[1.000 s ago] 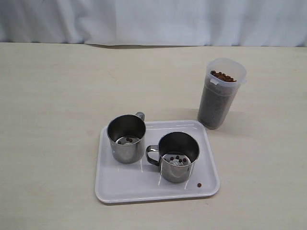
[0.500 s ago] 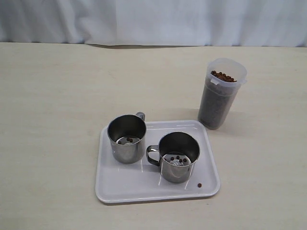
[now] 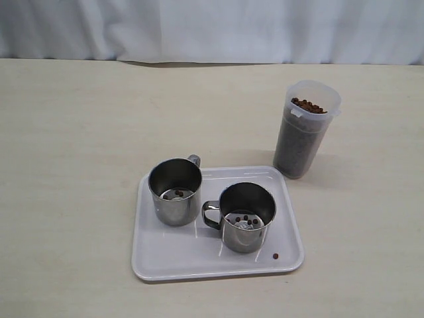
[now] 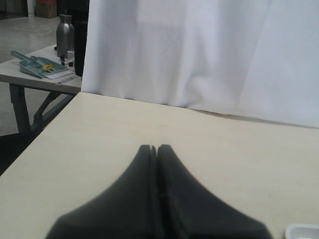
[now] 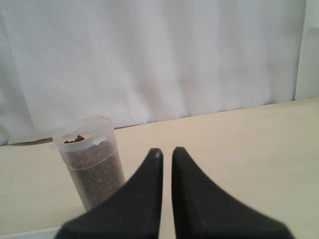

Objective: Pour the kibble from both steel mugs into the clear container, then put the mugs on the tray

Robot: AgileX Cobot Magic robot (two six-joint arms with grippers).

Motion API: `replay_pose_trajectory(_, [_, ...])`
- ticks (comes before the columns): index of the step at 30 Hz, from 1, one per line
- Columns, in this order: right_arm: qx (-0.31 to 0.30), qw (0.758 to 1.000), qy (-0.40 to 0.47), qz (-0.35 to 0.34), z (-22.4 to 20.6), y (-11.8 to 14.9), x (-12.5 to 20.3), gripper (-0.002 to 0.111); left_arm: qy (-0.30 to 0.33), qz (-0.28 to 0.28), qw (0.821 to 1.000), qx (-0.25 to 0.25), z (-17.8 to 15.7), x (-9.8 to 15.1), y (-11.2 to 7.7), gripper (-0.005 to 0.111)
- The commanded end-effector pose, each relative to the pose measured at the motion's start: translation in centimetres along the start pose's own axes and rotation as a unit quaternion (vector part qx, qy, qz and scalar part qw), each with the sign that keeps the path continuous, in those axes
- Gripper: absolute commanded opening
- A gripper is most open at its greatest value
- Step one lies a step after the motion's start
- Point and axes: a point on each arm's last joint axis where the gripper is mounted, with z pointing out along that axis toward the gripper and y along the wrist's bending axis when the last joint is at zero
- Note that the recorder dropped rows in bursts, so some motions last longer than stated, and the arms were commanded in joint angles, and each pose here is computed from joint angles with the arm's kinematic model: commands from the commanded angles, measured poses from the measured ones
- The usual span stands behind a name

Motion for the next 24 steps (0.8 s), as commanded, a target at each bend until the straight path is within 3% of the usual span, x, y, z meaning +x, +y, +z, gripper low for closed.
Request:
replay_pose_trajectory(1, [-0.016, 1.0, -0.023, -0.007, -0.02, 0.27, -0.31, 0.005, 0.0, 0.001, 1.0, -0.003, -0.01, 0.11, 0.04, 0.0])
replay_pose_trajectory(13, [-0.017, 1.0, -0.018, 0.016, -0.02, 0.27, -0.24, 0.005, 0.0, 0.006, 1.0, -0.004, -0.01, 0.11, 0.06, 0.0])
replay_pose_trajectory(24, [-0.028, 0.998, -0.018, -0.062, -0.03, 0.57, -0.19, 0.005, 0.0, 0.006, 1.0, -0.004, -0.01, 0.11, 0.06, 0.0])
